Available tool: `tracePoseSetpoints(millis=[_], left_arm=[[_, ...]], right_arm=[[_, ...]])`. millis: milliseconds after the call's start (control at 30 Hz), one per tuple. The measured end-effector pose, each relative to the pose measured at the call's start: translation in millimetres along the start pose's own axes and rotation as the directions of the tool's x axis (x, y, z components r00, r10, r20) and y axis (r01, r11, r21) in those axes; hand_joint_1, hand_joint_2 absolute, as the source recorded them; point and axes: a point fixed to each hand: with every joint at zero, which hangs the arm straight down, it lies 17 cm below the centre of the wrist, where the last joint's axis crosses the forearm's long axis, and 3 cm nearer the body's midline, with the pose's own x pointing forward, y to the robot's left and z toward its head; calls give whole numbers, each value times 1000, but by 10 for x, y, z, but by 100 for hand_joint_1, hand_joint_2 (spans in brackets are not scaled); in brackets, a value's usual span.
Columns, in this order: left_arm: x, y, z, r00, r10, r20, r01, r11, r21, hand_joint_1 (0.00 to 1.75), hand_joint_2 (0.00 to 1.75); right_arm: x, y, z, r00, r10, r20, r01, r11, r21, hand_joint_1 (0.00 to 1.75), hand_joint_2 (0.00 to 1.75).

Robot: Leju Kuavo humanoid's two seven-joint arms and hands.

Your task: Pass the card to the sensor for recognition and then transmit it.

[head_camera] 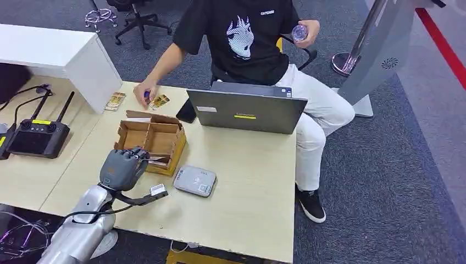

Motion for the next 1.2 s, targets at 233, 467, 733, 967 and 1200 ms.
tracePoseSetpoints(millis=[233,467,733,967,1200], left_arm=[[-233,944,-585,1000,-3,-25,8,981,195,175,175],[-814,1849,-1047,997,-27,-74,48,956,290,175,175],[-1255,1963,-1062,989,-43,-138,81,955,284,175,175],[-1478,1819,-959,983,-28,-180,74,965,253,0,175],[-1508,1625,-787,981,-23,-192,70,968,242,0,175]], right_arm=[[18,8,0,1000,2,1,-2,1000,3,0,175],[26,14,0,1000,13,1,-13,1000,4,0,175],[53,26,0,1000,28,2,-28,1000,6,0,175],[44,30,1,999,34,-1,-34,999,6,0,175],[48,29,1,1000,29,1,-29,1000,6,0,175]])
